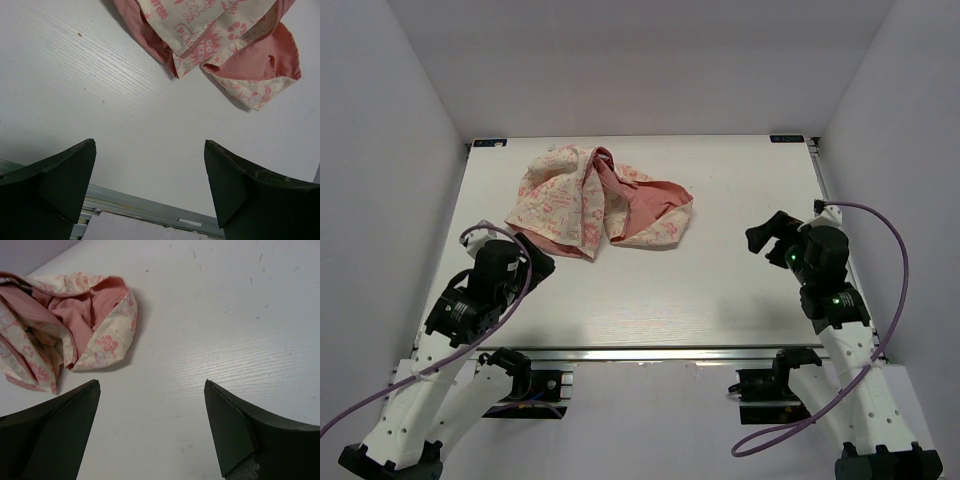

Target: Zip up the jacket

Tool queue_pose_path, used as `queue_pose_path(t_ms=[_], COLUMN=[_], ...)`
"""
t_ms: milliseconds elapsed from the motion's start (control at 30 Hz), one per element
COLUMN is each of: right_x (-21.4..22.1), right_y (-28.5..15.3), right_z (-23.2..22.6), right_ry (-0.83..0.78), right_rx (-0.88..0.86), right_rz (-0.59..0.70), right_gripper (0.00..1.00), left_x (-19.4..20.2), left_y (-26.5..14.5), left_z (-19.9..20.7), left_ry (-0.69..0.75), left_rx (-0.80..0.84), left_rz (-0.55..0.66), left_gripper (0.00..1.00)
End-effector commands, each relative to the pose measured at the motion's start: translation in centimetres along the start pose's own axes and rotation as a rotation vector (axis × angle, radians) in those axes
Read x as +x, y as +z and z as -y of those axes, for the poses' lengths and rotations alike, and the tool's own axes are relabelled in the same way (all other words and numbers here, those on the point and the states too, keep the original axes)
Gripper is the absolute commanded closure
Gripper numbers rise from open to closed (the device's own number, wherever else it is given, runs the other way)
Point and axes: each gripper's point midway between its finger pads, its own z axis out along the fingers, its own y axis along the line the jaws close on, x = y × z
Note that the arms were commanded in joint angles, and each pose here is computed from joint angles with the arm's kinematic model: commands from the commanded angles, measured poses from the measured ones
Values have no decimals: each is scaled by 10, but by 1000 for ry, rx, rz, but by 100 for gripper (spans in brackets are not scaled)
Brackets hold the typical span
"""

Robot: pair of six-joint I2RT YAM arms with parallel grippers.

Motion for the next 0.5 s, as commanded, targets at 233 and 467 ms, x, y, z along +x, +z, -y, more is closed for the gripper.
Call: queue_pose_path(t_ms=[233,467], right_x=[17,58], right_y=[37,99], right_z=[-45,-70], right_ry=[-24,-90], right_rx=[-219,-131], right_rz=[-190,-317], right_gripper=[11,11], left_x=[23,10], left_y=[82,149], left_z=[42,75], left_ry=[152,239], left_rx=[-5,10], left_rz=[-129,-28], left_gripper=[2,2])
